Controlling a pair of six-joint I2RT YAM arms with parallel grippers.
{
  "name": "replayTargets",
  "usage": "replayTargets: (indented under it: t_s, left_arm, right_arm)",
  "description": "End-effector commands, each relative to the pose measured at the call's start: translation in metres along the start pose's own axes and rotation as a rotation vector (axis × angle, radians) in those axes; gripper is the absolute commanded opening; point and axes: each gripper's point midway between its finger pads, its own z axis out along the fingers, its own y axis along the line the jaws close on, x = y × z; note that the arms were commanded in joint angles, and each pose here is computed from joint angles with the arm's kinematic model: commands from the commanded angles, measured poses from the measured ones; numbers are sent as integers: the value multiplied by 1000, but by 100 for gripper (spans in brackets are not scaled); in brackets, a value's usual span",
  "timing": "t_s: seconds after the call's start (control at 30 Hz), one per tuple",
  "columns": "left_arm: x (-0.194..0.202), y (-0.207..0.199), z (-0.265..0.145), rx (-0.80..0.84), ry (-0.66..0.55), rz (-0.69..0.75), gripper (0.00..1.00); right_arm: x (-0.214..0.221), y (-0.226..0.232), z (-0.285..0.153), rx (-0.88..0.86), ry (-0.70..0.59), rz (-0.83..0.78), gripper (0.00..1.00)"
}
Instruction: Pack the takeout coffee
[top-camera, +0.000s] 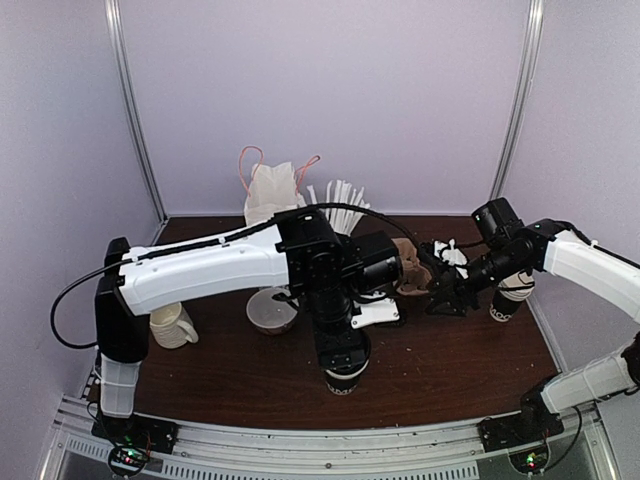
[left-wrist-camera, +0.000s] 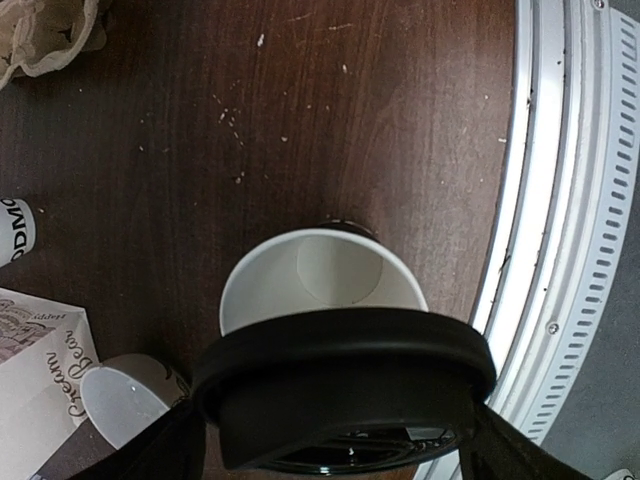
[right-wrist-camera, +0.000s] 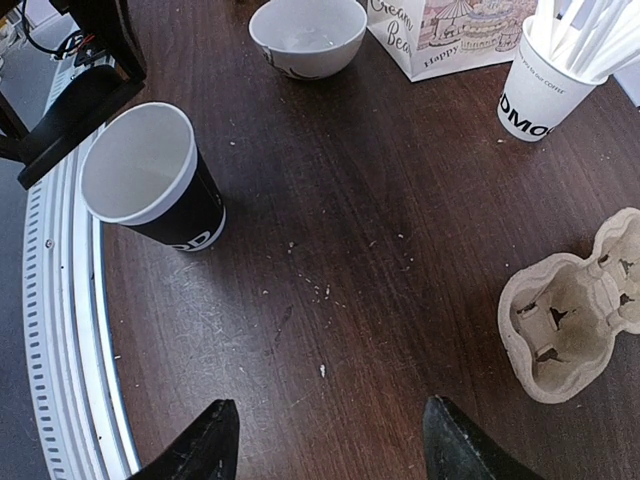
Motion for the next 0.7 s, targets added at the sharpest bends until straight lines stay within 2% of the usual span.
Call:
replayTargets:
  t_s: [0.0,0.67]
  left_arm:
    - [9,-1,5,25,55,3,90]
    - [1,6,20,9,63,7,91]
  right_arm:
    - [2,-2,1,4,-1,2,66]
    - [9,1,10,-47,19,29,66]
